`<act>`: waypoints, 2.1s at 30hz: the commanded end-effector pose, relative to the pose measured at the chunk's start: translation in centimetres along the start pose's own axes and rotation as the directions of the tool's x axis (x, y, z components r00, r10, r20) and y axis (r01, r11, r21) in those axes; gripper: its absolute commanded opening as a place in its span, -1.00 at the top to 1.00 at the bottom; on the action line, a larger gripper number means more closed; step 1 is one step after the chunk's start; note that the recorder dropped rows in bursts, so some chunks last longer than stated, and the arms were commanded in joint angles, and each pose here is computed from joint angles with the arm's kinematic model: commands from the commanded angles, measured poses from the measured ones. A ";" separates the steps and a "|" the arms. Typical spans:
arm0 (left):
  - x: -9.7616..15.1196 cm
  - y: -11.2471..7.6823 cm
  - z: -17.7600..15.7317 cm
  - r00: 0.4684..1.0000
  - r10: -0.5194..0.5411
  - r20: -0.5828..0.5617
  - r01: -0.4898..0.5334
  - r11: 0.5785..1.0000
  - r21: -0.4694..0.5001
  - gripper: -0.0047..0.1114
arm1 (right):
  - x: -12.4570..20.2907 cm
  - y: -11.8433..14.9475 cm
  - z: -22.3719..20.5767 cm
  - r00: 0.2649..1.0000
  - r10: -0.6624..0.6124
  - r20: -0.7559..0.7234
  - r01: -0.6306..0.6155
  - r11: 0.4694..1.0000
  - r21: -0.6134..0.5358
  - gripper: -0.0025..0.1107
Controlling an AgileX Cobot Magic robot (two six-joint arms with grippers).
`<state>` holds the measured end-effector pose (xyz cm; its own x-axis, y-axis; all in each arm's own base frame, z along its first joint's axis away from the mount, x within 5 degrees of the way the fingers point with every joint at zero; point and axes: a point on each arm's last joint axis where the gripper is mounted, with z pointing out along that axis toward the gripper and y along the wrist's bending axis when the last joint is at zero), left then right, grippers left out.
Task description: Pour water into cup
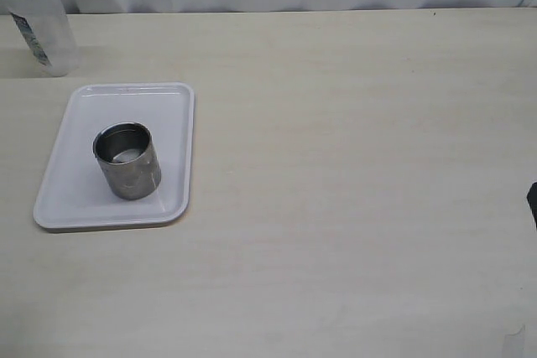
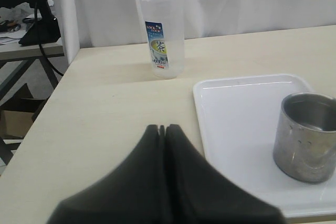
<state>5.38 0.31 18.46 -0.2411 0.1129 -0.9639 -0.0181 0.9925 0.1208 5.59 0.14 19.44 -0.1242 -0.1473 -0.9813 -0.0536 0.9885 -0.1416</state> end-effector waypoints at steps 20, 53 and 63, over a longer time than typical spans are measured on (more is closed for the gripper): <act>-0.1 0.0 0.0 1.000 0.000 0.019 0.000 1.000 0.004 0.92 | 1.2 -0.1 -0.1 0.991 0.066 -0.118 -0.064 0.998 0.018 -0.98; -0.1 0.0 0.0 1.000 0.000 0.019 0.000 1.000 0.004 0.92 | 1.2 -0.2 -0.1 0.991 0.064 -0.122 -0.058 0.997 0.049 0.24; -0.1 0.0 0.0 1.000 0.000 0.019 0.000 1.000 0.004 0.92 | 1.2 -0.2 -0.1 0.992 0.020 -0.125 -0.014 0.999 0.045 0.88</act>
<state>5.38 0.31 18.46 -0.2411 0.1129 -0.9639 -0.0181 0.9925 0.1208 5.39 -0.22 18.41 -0.2439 -0.1129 -0.9632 -0.0133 0.9935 -0.1131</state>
